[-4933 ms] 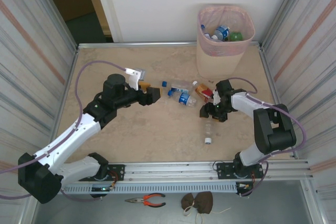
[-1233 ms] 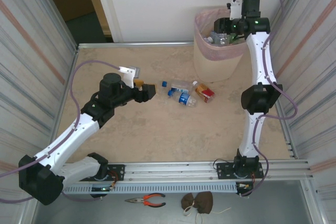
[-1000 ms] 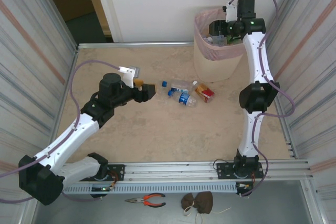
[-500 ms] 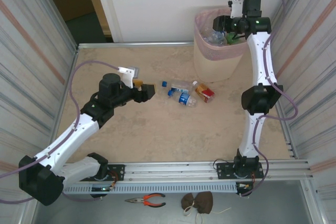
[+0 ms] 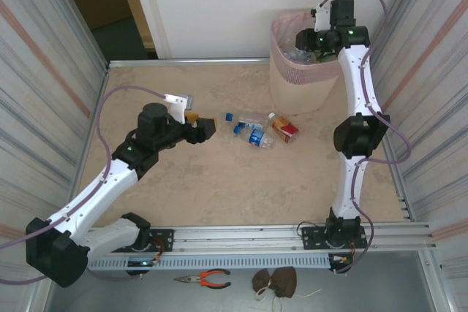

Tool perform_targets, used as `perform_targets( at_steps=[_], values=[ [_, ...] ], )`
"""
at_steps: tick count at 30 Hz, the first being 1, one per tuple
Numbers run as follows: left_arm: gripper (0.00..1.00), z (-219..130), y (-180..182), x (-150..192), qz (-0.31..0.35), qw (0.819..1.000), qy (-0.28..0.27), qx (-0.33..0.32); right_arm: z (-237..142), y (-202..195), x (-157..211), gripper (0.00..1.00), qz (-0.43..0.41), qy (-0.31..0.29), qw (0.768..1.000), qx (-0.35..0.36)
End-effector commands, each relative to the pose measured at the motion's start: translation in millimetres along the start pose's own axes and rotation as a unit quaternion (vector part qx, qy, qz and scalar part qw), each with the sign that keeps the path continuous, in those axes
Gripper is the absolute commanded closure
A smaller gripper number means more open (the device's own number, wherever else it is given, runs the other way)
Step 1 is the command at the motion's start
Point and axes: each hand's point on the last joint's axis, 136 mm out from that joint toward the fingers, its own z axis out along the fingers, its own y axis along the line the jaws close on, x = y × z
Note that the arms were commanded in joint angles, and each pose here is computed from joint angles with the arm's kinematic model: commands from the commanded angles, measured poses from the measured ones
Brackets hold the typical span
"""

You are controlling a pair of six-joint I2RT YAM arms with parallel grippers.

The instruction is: Put the plastic bottles in the bin

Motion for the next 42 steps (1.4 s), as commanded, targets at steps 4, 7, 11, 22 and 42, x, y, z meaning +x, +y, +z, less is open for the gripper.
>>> perform_targets(
  at_steps=[4, 7, 11, 22, 42],
  values=[
    [0.2, -7, -2, -5, 0.005, 1.0, -0.014, 0.005, -2, 5, 7, 0.66, 0.003, 0.013, 1.0, 0.001],
    [0.2, -7, -3, -4, 0.003, 1.0, -0.013, 0.008, -21, 10, -8, 0.65, -0.004, -0.013, 1.0, 0.004],
    [0.2, -2, -3, 0, -0.005, 1.0, -0.002, 0.012, -50, 20, -25, 0.63, -0.009, -0.046, 0.999, 0.006],
    [0.23, 27, 16, 15, -0.085, 0.995, 0.049, -0.023, -118, 47, -32, 0.61, -0.02, -0.082, 0.996, 0.009],
    [0.31, 133, 75, 36, -0.397, 0.905, 0.084, -0.128, -181, 62, 26, 0.59, 0.003, -0.114, 0.993, 0.015]
  ],
)
